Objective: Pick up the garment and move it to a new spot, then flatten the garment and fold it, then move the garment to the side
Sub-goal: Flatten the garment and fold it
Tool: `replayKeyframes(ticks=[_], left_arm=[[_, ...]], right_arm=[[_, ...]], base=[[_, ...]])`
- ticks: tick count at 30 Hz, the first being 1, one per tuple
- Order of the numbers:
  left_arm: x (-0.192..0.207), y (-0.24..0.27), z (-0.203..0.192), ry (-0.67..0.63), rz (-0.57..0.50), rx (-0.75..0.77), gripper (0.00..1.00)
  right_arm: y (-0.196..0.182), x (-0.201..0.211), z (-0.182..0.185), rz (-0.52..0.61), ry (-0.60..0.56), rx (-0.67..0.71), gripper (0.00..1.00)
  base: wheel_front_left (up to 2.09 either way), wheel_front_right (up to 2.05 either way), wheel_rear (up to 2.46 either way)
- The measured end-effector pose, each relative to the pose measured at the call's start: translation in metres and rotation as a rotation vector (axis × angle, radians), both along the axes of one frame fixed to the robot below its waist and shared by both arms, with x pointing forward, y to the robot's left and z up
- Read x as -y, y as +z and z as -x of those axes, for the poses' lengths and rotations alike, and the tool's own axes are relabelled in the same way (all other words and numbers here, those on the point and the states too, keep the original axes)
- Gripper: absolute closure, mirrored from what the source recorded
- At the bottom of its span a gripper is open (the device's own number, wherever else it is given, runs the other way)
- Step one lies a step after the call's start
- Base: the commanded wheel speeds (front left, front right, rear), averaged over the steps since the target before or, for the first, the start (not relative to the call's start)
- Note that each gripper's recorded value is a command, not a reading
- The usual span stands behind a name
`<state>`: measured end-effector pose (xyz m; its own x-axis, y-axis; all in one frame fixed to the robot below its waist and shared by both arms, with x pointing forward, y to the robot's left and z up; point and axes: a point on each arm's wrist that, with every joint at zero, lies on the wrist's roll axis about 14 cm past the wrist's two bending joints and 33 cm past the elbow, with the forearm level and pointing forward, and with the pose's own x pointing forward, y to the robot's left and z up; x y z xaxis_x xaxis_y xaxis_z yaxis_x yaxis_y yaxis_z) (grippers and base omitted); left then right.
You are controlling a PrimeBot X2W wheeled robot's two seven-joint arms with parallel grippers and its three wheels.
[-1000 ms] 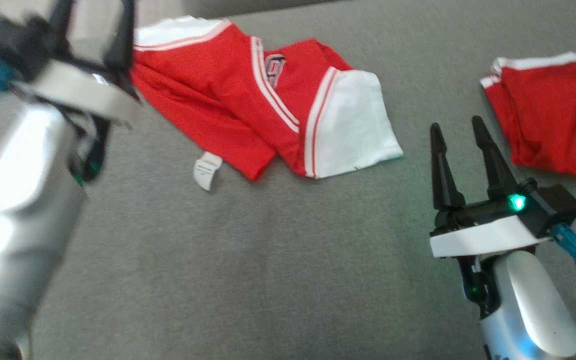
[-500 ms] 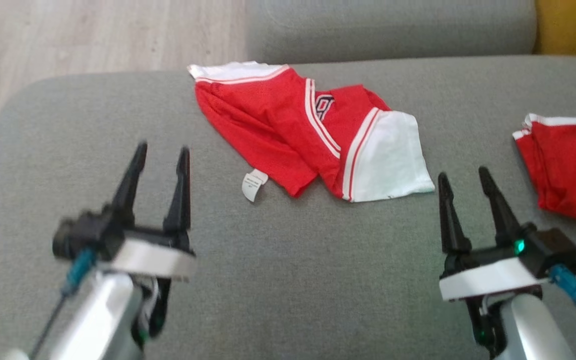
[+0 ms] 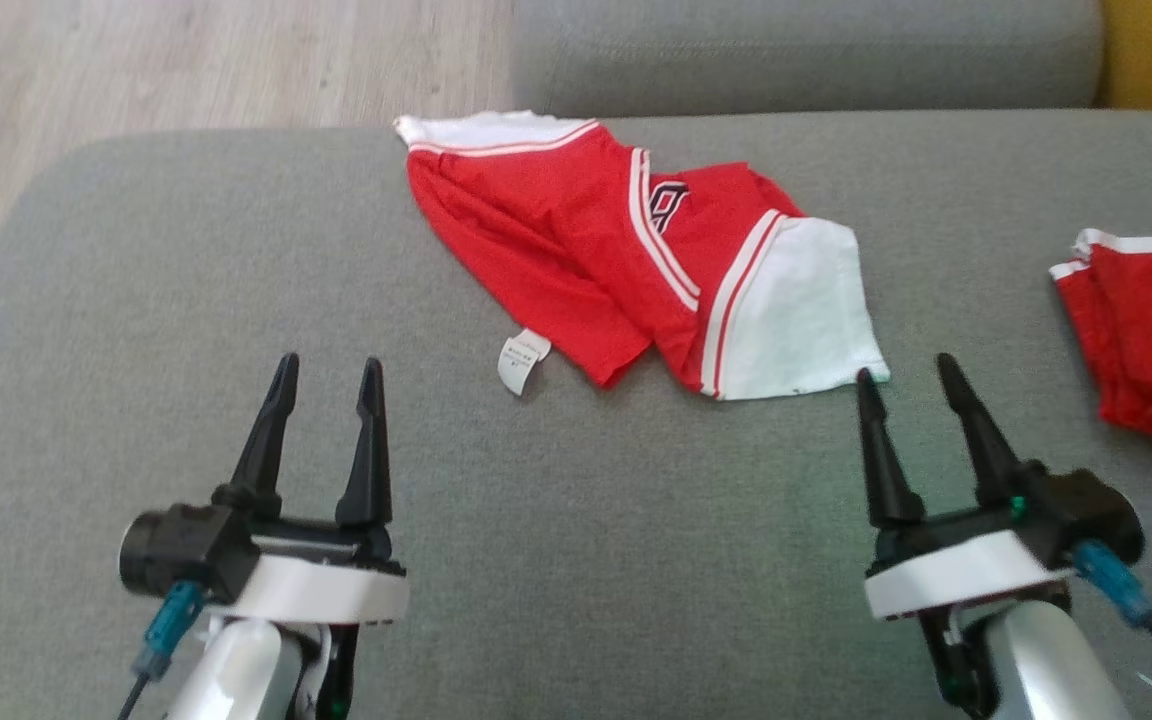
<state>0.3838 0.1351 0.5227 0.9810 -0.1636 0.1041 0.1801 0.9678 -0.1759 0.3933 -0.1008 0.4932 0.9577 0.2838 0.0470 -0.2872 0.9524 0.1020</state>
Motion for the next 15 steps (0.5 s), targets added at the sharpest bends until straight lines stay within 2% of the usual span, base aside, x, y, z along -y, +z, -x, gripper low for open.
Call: replayKeyframes(ticks=[15], left_arm=[[-0.013, -0.019, -0.015, 0.037, 0.012, -0.047, 0.00]], right_arm=[[-0.089, -0.074, -0.035, 0.262, 0.267, -0.297, 0.00]], base=[[0.00, 0.00, 0.00]])
